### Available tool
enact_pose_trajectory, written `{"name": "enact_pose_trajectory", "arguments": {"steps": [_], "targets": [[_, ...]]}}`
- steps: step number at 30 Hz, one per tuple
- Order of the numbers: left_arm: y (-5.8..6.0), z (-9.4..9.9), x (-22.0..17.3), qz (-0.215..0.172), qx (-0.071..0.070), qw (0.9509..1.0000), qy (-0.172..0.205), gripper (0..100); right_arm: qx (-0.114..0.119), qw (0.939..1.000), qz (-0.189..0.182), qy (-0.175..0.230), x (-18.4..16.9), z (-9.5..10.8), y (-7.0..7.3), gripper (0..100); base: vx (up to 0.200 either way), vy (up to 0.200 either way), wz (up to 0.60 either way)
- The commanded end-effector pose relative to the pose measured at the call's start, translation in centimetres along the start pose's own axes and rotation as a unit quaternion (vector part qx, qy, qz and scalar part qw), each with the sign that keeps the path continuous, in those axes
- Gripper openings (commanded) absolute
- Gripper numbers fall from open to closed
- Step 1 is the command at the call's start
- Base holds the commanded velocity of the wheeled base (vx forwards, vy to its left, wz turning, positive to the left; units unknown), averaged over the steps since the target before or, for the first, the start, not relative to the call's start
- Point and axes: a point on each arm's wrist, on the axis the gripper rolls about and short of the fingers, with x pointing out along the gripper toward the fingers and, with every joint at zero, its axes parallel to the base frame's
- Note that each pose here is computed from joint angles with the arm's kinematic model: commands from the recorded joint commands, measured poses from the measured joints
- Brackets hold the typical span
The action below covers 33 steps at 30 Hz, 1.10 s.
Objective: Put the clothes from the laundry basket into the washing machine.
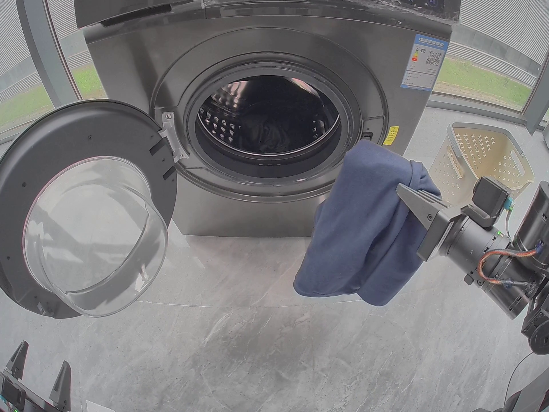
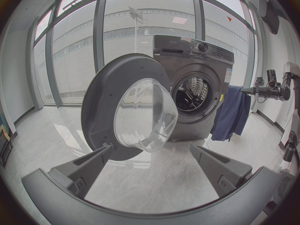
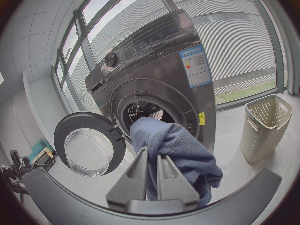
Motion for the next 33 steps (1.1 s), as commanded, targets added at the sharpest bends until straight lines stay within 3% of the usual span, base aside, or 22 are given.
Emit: {"name": "enact_pose_trajectory", "arguments": {"steps": [1,9,14,15,16,18,19,20,21,23,25,26,30,33], "targets": [[0.0,-0.5,0.0,0.004,0.006,1.0,0.003,100,-0.003,0.9998,0.008,0.016,0.9,-0.9,0.6,0,0.0,0.0,0.0],[0.0,-0.5,0.0,0.0,0.014,0.9999,0.002,100,0.005,0.9995,0.031,0.004,3.7,-1.0,2.7,0,0.0,0.0,0.0],[0.0,-0.5,0.0,-0.004,0.025,0.9997,-0.002,100,0.005,0.9991,0.041,0.007,4.9,-2.3,3.2,0,0.0,0.0,0.0],[-0.1,-0.3,0.0,-0.01,0.023,0.9996,-0.009,100,0.005,0.9991,0.042,0.007,5.0,-2.5,3.3,0,0.0,0.0,0.0],[-0.1,0.8,-0.3,-0.018,0.015,0.999,-0.038,100,0.006,0.999,0.045,0.006,5.3,-2.7,3.5,0,0.0,0.0,0.0],[-0.3,3.8,-1.2,-0.045,0.012,0.9938,-0.1,100,0.008,0.9986,0.052,0.0,5.6,-2.6,4.0,0,0.0,0.0,0.0],[-0.3,3.8,-1.2,-0.045,0.012,0.9938,-0.1,100,0.008,0.9986,0.052,0.0,5.6,-2.6,4.0,0,0.0,0.0,0.0],[-0.5,5.3,-1.2,-0.085,0.016,0.9919,-0.093,100,0.01,0.9984,0.056,-0.006,5.9,-2.4,4.3,0,0.0,0.0,0.0],[-0.5,5.3,-1.2,-0.085,0.016,0.9919,-0.093,100,0.01,0.9984,0.056,-0.006,5.9,-2.4,4.3,0,0.0,0.0,0.0],[-0.8,5.8,0.0,-0.148,0.014,0.9883,-0.035,100,0.016,0.9975,0.066,-0.021,6.4,-1.7,4.9,0,0.0,0.0,0.0],[-0.9,5.9,1.0,-0.162,0.013,0.9866,-0.005,100,0.019,0.997,0.071,-0.027,6.6,-1.4,5.1,0,0.0,0.0,0.0],[-1.0,6.2,2.2,-0.186,0.015,0.9821,0.028,100,0.025,0.9963,0.074,-0.035,7.0,-1.0,5.3,0,0.0,0.0,0.0],[-1.3,7.0,5.5,-0.228,0.032,0.971,0.065,100,0.035,0.9945,0.078,-0.059,7.5,0.2,5.6,0,0.0,0.0,0.0],[-1.4,7.2,6.5,-0.234,0.036,0.9691,0.07,100,0.036,0.994,0.08,-0.065,7.7,0.5,5.6,0,0.0,0.0,0.0]]}}
